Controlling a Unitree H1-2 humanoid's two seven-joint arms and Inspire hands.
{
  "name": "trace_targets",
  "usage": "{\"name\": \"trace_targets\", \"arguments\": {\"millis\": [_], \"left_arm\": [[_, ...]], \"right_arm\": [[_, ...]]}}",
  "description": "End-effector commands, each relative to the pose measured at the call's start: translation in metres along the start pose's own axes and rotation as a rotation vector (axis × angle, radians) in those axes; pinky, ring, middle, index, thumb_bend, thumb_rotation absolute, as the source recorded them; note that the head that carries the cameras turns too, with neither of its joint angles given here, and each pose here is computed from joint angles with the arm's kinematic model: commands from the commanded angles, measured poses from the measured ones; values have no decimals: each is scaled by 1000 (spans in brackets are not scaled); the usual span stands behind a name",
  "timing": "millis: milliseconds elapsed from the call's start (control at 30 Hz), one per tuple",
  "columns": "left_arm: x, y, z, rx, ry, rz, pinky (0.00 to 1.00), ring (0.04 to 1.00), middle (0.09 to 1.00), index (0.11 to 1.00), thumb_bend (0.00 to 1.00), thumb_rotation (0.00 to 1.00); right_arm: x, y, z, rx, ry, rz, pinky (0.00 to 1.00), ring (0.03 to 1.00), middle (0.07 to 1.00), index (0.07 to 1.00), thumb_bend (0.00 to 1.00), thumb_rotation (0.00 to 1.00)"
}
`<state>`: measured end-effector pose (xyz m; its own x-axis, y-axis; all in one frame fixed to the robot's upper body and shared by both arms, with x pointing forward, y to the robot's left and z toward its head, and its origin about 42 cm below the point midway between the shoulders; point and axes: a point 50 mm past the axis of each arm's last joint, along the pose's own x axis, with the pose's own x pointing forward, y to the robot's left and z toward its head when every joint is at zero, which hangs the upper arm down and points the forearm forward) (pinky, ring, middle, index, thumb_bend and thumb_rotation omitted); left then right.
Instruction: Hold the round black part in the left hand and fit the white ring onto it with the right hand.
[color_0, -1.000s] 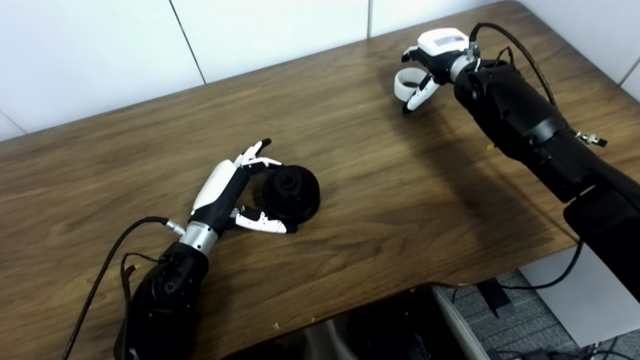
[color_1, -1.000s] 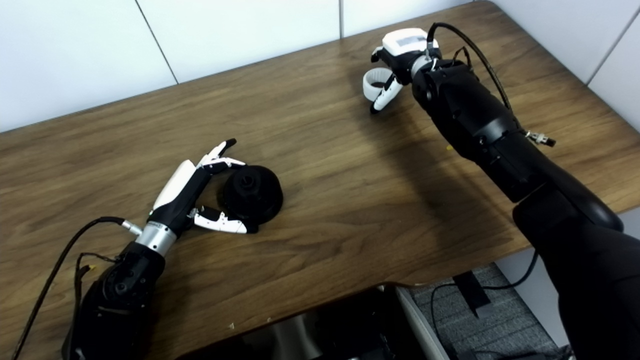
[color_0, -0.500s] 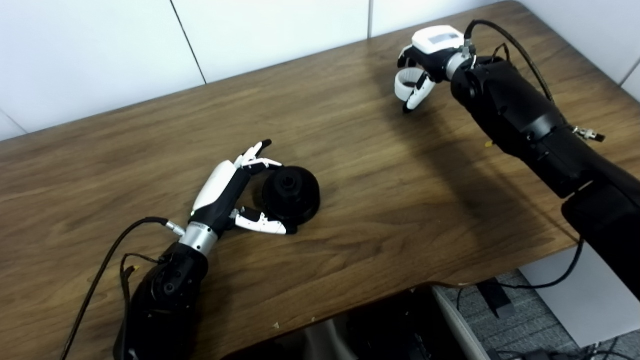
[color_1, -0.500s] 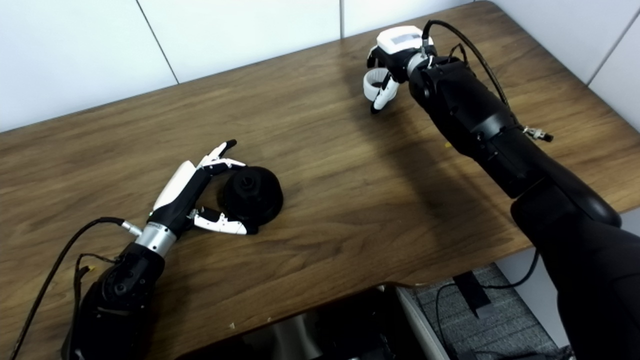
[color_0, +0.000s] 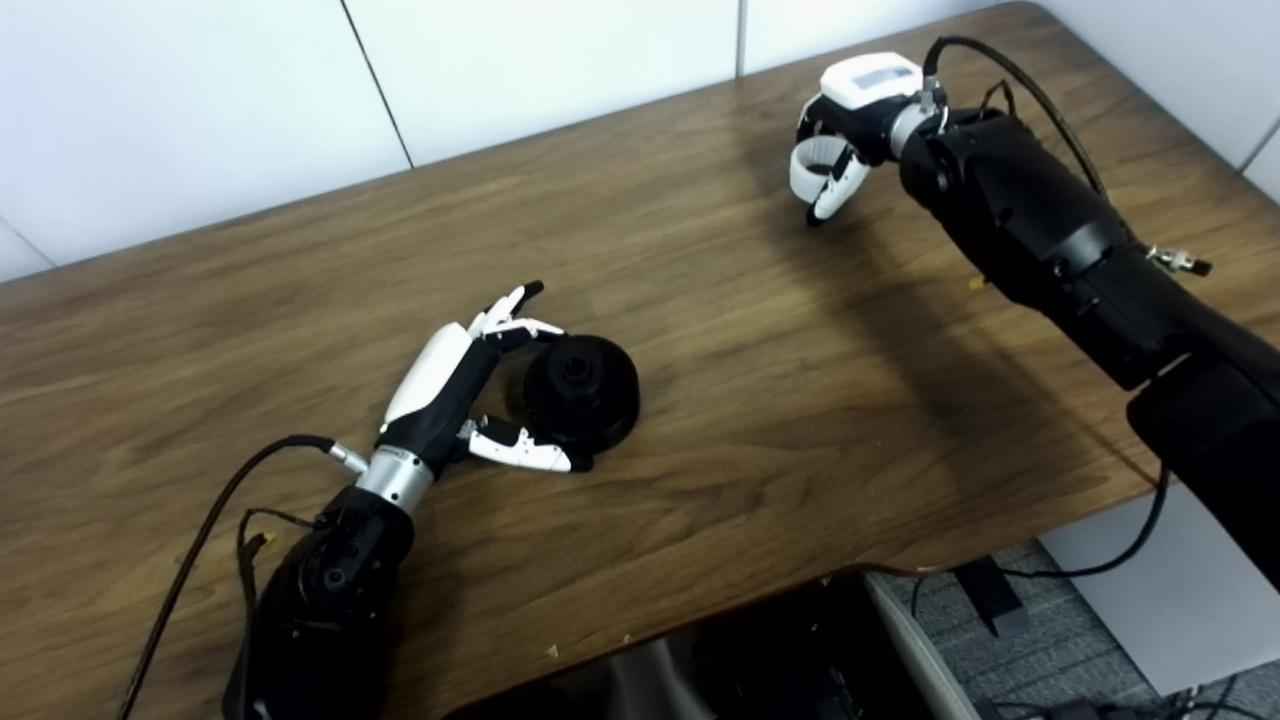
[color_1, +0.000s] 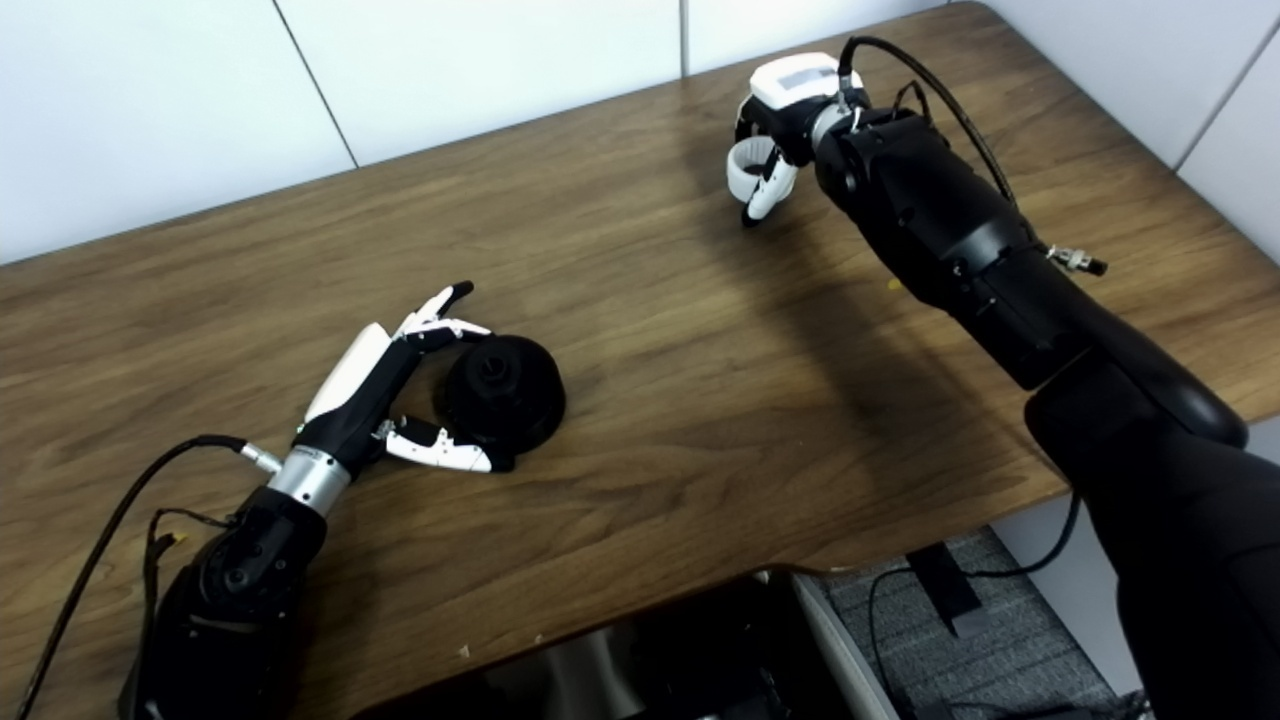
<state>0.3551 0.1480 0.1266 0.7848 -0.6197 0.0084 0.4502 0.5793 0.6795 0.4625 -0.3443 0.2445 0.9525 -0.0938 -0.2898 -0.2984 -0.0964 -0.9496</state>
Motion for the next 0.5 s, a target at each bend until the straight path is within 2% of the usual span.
{"name": "trace_targets", "arguments": {"millis": [0, 267, 467], "left_arm": [[-4, 8, -1, 29, 3, -10, 1000, 1000, 1000, 600, 1000, 185], [-3, 10, 1, 28, 4, -15, 1000, 1000, 1000, 601, 1000, 182], [-3, 11, 1, 25, 7, -15, 1000, 1000, 1000, 600, 1000, 175]], "right_arm": [[0, -17, -13, -32, 69, -6, 972, 889, 785, 787, 760, 347], [-1, -14, -20, -31, 121, 64, 999, 961, 848, 824, 820, 351], [-2, -14, -23, -29, 134, 81, 947, 906, 813, 842, 815, 361]]}}
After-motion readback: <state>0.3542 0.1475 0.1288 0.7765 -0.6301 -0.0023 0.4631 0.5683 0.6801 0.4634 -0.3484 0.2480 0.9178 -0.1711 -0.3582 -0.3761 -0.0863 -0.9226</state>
